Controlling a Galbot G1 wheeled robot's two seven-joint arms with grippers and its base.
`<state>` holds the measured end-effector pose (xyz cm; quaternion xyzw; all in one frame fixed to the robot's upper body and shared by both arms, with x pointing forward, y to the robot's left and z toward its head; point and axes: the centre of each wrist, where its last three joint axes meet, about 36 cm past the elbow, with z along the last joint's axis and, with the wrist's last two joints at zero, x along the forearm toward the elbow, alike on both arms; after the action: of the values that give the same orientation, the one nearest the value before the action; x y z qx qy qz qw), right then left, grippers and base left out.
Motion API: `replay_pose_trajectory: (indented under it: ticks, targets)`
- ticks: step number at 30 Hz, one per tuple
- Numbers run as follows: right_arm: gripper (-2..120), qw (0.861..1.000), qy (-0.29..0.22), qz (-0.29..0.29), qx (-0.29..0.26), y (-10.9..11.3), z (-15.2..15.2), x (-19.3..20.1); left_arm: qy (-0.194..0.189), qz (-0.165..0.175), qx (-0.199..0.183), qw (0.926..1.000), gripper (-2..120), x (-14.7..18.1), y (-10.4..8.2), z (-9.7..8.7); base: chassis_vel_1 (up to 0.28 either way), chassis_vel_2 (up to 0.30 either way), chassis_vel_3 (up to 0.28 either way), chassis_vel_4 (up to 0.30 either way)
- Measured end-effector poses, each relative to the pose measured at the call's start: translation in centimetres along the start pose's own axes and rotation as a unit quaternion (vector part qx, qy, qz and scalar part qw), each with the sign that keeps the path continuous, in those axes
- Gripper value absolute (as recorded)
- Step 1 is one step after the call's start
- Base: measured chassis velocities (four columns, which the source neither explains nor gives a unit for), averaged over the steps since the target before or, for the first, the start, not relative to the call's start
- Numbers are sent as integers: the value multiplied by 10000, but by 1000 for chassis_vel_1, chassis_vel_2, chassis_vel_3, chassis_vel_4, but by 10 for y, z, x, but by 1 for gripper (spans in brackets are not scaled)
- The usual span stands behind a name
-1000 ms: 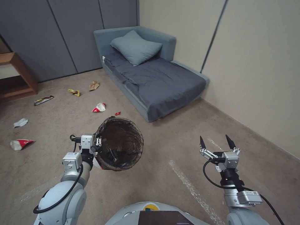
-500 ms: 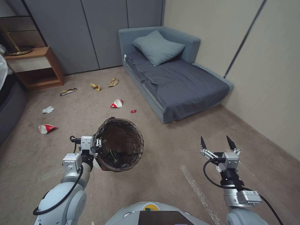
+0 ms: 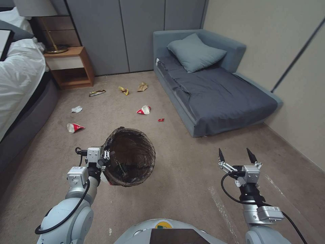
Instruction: Pick up the trash bin, then pick up the garbage from the floor and place it into the trash bin.
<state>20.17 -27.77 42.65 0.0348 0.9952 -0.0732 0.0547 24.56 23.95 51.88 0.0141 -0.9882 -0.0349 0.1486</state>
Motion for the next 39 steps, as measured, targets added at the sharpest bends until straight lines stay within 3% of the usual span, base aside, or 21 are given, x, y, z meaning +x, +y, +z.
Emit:
replay_pose_trajectory:
  ticks: [15, 39]
  targets:
    - [100, 10000, 63, 30, -53, 4, -7, -6, -123, -39, 45, 9999, 7, 0, -1, 1, 71, 67, 83, 71]
    - [100, 9998, 165, 147, 15, 4, -9, -11, -176, -248, 95, 9995, 7, -3, 0, 3, -23, 29, 28, -23]
